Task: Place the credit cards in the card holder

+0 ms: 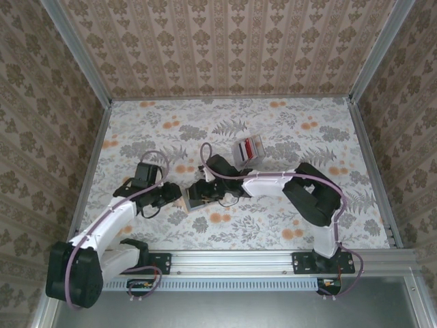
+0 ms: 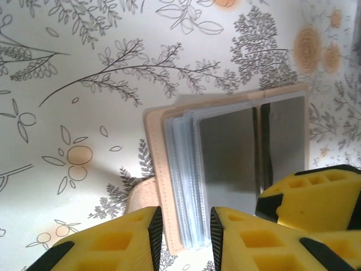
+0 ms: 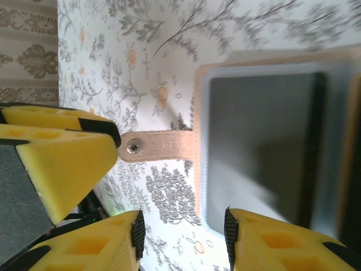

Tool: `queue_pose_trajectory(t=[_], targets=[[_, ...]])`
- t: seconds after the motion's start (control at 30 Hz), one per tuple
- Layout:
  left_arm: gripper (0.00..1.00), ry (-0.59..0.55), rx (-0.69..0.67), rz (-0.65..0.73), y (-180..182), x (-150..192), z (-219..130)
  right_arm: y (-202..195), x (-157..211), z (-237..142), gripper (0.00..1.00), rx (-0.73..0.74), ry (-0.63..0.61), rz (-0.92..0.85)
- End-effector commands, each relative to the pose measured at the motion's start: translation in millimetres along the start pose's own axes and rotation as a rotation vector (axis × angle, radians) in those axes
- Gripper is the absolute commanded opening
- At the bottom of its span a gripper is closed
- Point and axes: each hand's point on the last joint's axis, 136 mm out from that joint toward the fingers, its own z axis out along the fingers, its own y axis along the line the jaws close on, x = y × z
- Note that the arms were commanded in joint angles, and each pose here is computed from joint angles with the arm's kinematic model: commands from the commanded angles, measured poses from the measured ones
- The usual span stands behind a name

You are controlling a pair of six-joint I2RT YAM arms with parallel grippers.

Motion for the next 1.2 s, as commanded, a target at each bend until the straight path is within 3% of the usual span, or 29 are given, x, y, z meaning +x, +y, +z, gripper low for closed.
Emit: queue_pose_trajectory(t=[0.0, 0.13, 0.67, 1.17], targets=[[0.32, 0.030, 0.022, -0.021, -4, 4, 5, -22, -15, -41, 0.44, 0.135, -0.077, -0.029], [0.32, 0.079, 0.021, 0.006, -10, 9, 16, -57, -14, -59, 0.45, 0.253, -0.084, -0.011], [0.32, 0.167, -0.062, 0.051, -5, 23, 39, -80, -7, -36, 0.45, 0.283, -0.030, 0.007], [0.32, 0.186, -0.071, 0.044, 0, 26, 47, -68, -6, -26, 0.45, 0.236, -0.012, 0.002]])
